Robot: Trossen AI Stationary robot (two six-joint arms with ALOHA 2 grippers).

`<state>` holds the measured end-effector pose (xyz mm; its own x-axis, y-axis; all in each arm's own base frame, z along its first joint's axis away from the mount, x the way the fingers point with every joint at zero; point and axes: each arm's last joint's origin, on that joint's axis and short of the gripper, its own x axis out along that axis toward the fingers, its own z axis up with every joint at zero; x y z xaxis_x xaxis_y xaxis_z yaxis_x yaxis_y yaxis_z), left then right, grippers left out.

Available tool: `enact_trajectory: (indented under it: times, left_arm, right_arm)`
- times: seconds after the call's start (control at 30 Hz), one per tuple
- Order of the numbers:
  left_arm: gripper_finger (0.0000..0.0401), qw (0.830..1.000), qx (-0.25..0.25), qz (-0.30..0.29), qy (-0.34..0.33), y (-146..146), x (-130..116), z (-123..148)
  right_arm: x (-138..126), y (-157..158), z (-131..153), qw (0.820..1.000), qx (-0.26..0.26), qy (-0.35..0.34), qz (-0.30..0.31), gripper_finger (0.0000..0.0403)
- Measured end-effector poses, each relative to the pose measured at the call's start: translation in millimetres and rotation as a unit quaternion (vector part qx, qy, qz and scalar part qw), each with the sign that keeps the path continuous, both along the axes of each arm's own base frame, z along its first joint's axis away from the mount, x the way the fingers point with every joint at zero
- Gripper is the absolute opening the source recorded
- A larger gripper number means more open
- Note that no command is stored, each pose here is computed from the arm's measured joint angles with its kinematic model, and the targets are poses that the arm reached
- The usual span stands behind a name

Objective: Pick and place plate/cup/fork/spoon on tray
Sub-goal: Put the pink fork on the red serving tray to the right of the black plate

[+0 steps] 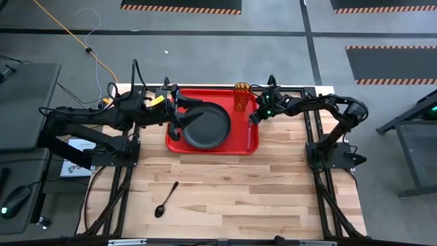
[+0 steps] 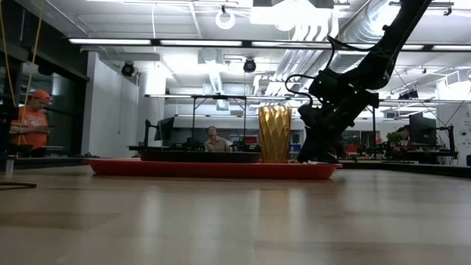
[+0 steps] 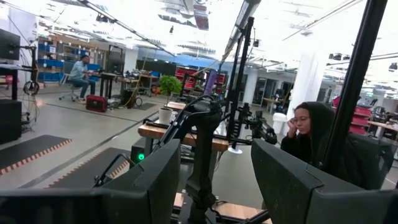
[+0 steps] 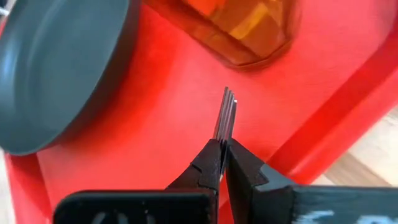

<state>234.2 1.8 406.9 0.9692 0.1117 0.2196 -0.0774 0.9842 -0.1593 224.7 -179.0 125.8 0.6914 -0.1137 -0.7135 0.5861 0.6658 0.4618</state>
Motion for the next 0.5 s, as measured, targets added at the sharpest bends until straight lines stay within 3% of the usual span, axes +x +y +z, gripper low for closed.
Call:
enact_trajectory:
  times: [0.23, 0.5]
  left_arm:
    - [0.0186, 1.000, 0.000, 0.000, 0.000, 0.0, 0.0, 0.0]
    - [0.0186, 1.000, 0.000, 0.001, 0.000, 0.0, 0.0, 0.0]
  right_arm:
    - [-0.2, -0.5, 0.0, 1.000, -0.006, 0.005, -0.008, 0.0016]
    - [-0.6, -1.5, 0.2, 0.999, -0.013, 0.011, -0.027, 0.0116]
